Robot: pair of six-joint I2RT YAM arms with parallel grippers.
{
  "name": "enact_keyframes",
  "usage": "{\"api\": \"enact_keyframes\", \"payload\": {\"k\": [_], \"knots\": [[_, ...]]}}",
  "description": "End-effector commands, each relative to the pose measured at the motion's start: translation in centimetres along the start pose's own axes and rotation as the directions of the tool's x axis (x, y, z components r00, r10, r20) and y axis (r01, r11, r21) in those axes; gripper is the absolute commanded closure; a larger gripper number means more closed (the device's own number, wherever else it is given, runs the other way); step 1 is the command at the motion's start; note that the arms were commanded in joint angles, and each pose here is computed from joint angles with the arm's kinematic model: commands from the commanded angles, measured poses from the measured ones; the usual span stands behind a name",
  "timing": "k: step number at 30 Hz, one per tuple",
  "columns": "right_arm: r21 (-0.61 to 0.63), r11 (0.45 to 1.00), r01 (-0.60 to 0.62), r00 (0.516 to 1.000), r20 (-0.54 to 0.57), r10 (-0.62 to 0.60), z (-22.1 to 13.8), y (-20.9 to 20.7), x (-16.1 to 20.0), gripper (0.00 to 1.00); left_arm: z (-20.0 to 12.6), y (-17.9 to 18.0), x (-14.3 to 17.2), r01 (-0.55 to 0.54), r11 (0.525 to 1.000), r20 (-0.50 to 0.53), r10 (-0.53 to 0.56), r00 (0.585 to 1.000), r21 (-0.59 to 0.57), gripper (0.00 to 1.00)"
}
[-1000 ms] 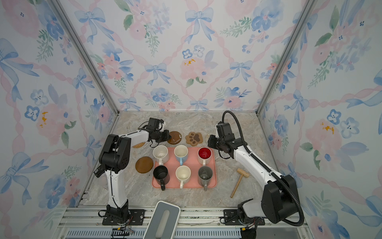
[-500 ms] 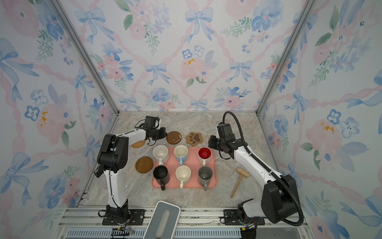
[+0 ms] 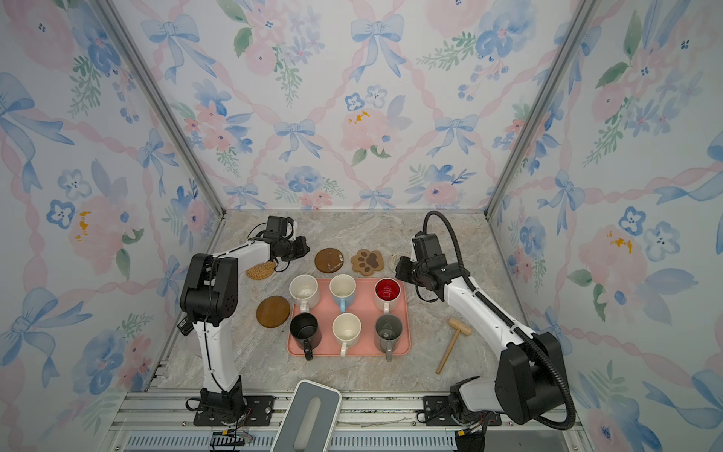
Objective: Place cups on coasters
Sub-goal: Move the coaster to the top-center of the table.
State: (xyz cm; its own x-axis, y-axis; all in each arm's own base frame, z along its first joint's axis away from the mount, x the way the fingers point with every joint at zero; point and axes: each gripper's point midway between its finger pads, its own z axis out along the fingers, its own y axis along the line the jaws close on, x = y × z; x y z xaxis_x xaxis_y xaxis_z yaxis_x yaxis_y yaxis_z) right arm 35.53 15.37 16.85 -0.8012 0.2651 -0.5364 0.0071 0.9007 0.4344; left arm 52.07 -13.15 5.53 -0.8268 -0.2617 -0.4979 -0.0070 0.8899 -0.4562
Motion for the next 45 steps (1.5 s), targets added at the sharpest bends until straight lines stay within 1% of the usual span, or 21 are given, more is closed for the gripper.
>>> {"api": "enact_keyframes", "payload": {"k": [1,10,20,33,45], "knots": [[-0.006,1.0,-0.009,1.0,0.016,0.009,-0.8,-0.3,-0.2,0.76,1.2,1.3,1.0,0.006,0.999,-0.03,-0.007,1.0,-0.044,1.0],[-0.002,1.0,-0.014,1.0,0.022,0.014,-1.1,-0.6,-0.1,0.75,2.3,1.5,1.8,0.027,0.999,-0.058,-0.028,0.998,-0.03,1.0],[-0.001,1.0,-0.019,1.0,0.016,0.019,-0.9,-0.9,0.2,0.75,3.3,0.3,3.4,0.009,1.0,-0.099,-0.009,0.995,-0.005,1.0],[-0.001,1.0,-0.026,1.0,0.018,0.026,-0.9,-1.3,0.3,0.75,3.7,-1.2,4.8,-0.016,1.0,-0.127,0.018,0.992,0.011,1.0],[0.004,1.0,-0.029,0.999,0.016,0.029,-0.9,-1.6,0.5,0.75,4.6,-2.6,5.0,-0.032,0.999,-0.133,0.037,0.99,0.037,1.0]]}}
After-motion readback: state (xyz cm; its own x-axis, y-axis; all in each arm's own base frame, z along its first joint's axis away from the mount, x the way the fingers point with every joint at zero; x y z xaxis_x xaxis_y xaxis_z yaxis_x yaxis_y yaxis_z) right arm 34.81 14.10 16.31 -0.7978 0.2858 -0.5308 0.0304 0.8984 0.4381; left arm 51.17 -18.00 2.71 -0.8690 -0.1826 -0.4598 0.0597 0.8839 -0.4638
